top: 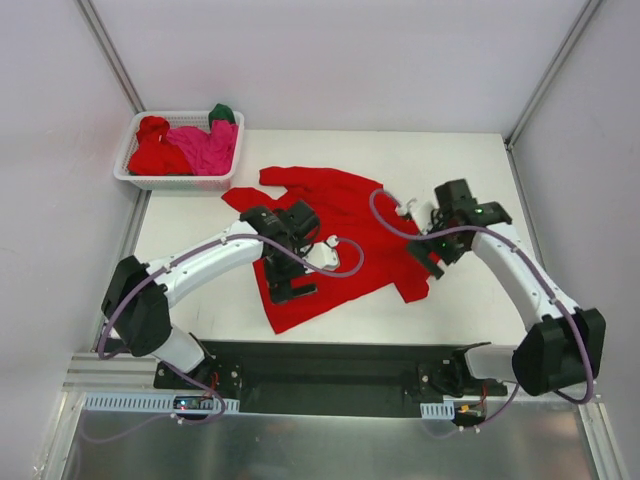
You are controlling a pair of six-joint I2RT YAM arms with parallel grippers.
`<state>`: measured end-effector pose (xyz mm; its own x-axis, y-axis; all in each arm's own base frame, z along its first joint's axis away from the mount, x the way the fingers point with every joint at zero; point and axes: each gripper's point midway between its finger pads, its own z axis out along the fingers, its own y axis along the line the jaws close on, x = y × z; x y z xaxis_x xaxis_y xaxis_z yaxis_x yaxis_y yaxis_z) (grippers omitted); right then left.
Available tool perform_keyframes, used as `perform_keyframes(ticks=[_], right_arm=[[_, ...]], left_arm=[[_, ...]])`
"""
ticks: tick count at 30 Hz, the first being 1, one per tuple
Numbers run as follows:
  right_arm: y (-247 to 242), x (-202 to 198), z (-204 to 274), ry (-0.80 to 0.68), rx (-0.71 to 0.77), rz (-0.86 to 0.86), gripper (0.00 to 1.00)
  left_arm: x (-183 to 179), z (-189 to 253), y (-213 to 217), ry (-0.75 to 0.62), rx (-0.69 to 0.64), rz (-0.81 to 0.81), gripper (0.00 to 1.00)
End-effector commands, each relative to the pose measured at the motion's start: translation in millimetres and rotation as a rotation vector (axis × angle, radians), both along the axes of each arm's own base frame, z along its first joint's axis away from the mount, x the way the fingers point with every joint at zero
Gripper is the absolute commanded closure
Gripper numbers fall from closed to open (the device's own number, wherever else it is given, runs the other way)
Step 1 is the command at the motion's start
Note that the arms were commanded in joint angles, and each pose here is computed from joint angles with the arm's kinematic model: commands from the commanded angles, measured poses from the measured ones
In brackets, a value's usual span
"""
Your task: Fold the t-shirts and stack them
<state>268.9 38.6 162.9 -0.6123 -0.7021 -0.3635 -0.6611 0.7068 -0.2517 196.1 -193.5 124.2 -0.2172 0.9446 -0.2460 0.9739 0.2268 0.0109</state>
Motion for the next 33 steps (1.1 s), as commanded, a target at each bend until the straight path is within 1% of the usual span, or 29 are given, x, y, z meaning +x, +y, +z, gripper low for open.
perform_keyframes(ticks=[1, 4, 6, 7, 9, 12, 13, 16, 18, 19, 21, 22, 27, 29, 33], right_arm=[[20, -55, -43, 0.238, -0.031, 0.187, 0.04], [28, -72, -53, 0.330, 0.004, 0.244, 0.04], [29, -73, -58, 0.360, 0.009, 0.257, 0.04], [34, -74, -59, 0.375, 0.030, 0.297, 0.04], [41, -71, -62, 0.380, 0.058, 0.317, 0.04], [60, -61, -63, 0.399, 0.133, 0.355, 0.04], [71, -64, -65, 0.426, 0.194, 0.376, 0.04], [89, -54, -64, 0.411, 0.275, 0.386, 0.04], [89, -45, -73, 0.396, 0.262, 0.327, 0.04], [83, -36, -83, 0.355, 0.221, 0.306, 0.04], [75, -30, -91, 0.327, 0.180, 0.264, 0.04], [70, -26, -95, 0.313, 0.161, 0.249, 0.04], [49, -31, -116, 0.374, 0.143, 0.163, 0.04], [42, -31, -123, 0.391, 0.123, 0.141, 0.04], [25, -22, -131, 0.370, 0.105, 0.058, 0.04]], left_arm=[[-19, -21, 0, 0.075, 0.019, 0.085, 0.01], [-14, -22, -3, 0.054, 0.006, 0.097, 0.01], [-9, -23, -5, 0.027, -0.001, 0.106, 0.01], [-9, -28, -3, 0.026, 0.008, 0.109, 0.01], [-7, -35, -2, 0.020, 0.014, 0.136, 0.00], [-14, -49, -3, 0.081, 0.028, 0.170, 0.01], [-16, -53, -4, 0.094, 0.030, 0.177, 0.01], [-15, -57, -4, 0.129, 0.004, 0.230, 0.01], [-12, -58, 0, 0.141, -0.011, 0.269, 0.01], [-7, -56, 8, 0.146, -0.033, 0.314, 0.01], [1, -53, 16, 0.146, -0.062, 0.364, 0.01], [8, -52, 29, 0.141, -0.074, 0.416, 0.01], [18, -47, 56, 0.092, -0.106, 0.471, 0.01], [20, -48, 64, 0.103, -0.124, 0.513, 0.01], [18, -50, 64, 0.125, -0.150, 0.532, 0.01]])
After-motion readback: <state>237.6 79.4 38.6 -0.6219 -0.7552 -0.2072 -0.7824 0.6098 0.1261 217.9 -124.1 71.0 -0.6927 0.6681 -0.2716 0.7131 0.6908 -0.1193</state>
